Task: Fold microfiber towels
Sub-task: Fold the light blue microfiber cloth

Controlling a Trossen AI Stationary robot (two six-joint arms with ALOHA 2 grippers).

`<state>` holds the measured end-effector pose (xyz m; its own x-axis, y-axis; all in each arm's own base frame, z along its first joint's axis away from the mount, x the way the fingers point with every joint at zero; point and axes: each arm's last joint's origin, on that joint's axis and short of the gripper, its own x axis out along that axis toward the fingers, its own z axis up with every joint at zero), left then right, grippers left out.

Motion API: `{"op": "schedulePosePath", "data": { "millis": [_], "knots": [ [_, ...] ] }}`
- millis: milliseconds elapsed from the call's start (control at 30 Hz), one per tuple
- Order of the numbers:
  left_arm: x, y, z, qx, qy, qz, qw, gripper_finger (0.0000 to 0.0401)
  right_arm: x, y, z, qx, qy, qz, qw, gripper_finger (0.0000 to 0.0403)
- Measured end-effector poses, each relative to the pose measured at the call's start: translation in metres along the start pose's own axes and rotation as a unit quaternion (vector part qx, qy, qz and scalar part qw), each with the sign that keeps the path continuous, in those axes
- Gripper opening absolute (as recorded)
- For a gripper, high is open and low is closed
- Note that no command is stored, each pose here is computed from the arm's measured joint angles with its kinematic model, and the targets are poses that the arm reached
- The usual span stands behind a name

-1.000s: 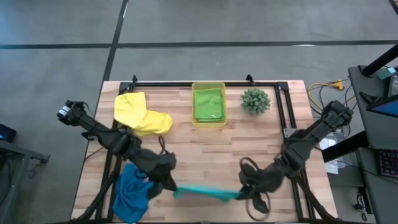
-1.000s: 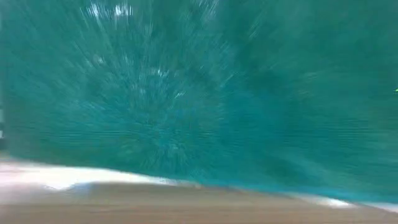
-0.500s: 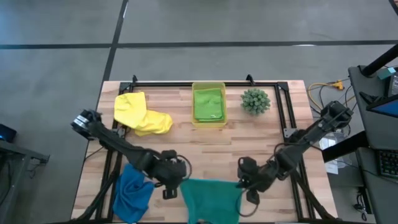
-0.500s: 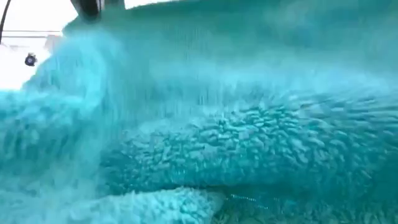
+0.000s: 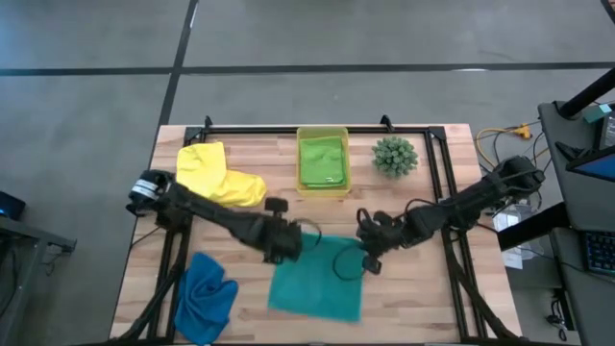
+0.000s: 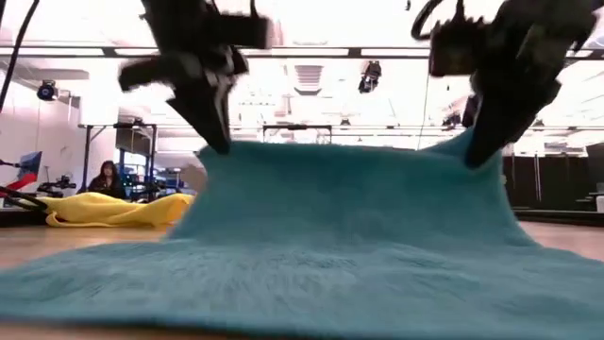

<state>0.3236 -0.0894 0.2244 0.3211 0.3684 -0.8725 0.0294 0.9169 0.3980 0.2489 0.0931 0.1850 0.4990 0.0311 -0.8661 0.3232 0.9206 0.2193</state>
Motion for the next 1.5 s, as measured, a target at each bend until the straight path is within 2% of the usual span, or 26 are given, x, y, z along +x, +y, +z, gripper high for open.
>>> {"op": "schedulePosePath", "data": {
  "millis": [100,267,467,600,800,933,1067,1133,1200,1267,1333,1400,1500],
  "knots": [
    [0.024,0.017,-0.004,-0.009,0.009,-0.021,1.0,0.0,0.004,-0.015,0.007,0.006,-0.002,-0.019,1.0,0.0008],
    [0.062,0.042,-0.021,-0.06,0.03,-0.02,0.998,0.0,0.007,-0.035,0.019,0.008,-0.01,-0.041,0.999,0.0008],
    [0.085,0.066,-0.034,-0.108,0.047,-0.01,0.993,0.0,0.009,-0.053,0.031,0.012,-0.018,-0.06,0.998,0.0009],
    [0.089,0.075,-0.034,-0.125,0.037,-0.012,0.991,0.001,0.009,-0.065,0.036,0.029,-0.015,-0.074,0.997,0.0024],
    [0.081,0.087,-0.034,-0.123,0.021,0.042,0.991,0.0083,0.004,-0.075,0.043,0.049,-0.04,-0.101,0.993,0.0086],
    [0.066,0.095,-0.037,-0.094,0.019,0.057,0.994,0.0134,-0.008,-0.07,0.047,0.037,-0.062,-0.083,0.994,0.0121],
    [0.052,0.101,-0.044,-0.082,0.023,0.051,0.995,0.0157,-0.021,-0.056,0.046,0.03,-0.085,-0.042,0.995,0.0137],
    [0.045,0.1,-0.047,-0.085,0.024,0.01,0.996,0.0159,-0.024,-0.046,0.043,0.034,-0.092,-0.011,0.995,0.0139],
    [0.041,0.096,-0.05,-0.099,0.014,-0.085,0.991,0.0159,-0.023,-0.034,0.037,0.021,-0.085,0.026,0.996,0.0138],
    [0.039,0.087,-0.05,-0.126,-0.012,-0.194,0.973,0.0159,-0.02,-0.019,0.032,0.003,-0.083,0.069,0.994,0.0136],
    [0.037,0.073,-0.05,-0.145,-0.037,-0.273,0.95,0.0156,-0.014,-0.003,0.025,-0.006,-0.084,0.102,0.991,0.0133],
    [0.03,0.057,-0.051,-0.151,-0.059,-0.3,0.94,0.0145,-0.008,0.014,0.017,-0.027,-0.087,0.129,0.987,0.0131],
    [0.02,0.03,-0.056,-0.151,-0.078,-0.316,0.934,0.0122,0.0,0.038,0.003,-0.063,-0.098,0.154,0.981,0.0127]
  ]
}}
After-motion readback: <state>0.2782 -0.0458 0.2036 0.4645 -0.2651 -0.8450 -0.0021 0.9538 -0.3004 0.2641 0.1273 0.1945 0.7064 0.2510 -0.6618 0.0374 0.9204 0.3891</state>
